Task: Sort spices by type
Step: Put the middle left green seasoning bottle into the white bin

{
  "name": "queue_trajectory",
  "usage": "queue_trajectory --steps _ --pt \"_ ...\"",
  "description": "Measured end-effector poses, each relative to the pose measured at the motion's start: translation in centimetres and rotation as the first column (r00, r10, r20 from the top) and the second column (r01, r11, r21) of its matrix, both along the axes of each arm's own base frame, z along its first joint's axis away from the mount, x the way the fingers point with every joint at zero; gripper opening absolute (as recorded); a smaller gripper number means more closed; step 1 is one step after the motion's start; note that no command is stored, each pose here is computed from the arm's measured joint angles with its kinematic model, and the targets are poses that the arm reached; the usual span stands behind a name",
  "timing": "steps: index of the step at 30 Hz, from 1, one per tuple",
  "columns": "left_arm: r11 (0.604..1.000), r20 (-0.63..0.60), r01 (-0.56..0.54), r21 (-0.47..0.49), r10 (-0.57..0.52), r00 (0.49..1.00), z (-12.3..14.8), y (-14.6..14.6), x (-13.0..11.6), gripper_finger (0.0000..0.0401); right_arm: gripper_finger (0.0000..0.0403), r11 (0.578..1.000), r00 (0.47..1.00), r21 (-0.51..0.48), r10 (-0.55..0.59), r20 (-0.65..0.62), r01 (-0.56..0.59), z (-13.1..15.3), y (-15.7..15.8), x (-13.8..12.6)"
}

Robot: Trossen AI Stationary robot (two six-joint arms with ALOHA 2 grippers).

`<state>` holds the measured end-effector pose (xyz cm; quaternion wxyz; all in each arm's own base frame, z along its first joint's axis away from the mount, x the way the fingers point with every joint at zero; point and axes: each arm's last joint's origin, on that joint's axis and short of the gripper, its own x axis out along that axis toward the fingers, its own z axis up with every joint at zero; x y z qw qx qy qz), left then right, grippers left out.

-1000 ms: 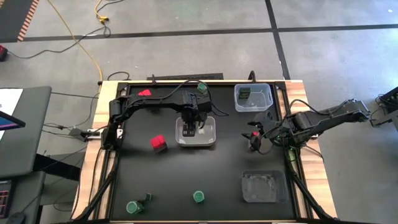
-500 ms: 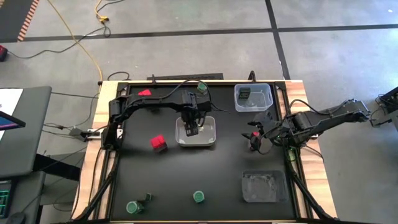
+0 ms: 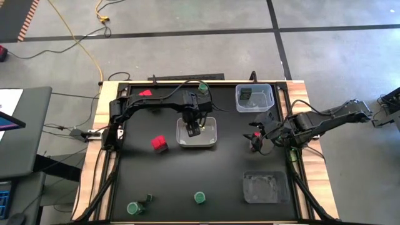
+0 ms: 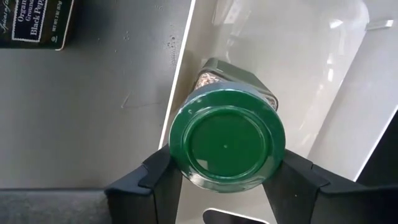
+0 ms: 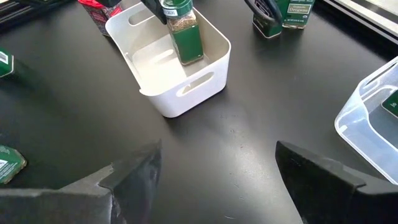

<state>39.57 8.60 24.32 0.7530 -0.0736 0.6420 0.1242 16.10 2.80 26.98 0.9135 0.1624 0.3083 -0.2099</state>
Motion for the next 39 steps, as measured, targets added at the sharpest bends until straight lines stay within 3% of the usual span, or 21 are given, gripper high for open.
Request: queue_trajectory --steps 18,39 --pt "0.999 -0.075 -0.029 -0.021 0.028 0.997 -0.07 -0.11 -0.76 0.0189 0.034 1.0 1.0 0.0 0.0 0.0 0.0 0.0 0.0 0.0" --pt "1.0 -0.04 0.03 -0.006 -0.03 0.999 -0.03 0.01 -0.39 0.0189 0.034 1.0 1.0 0.0 0.0 0.0 0.0 -0.01 0.0 0.01"
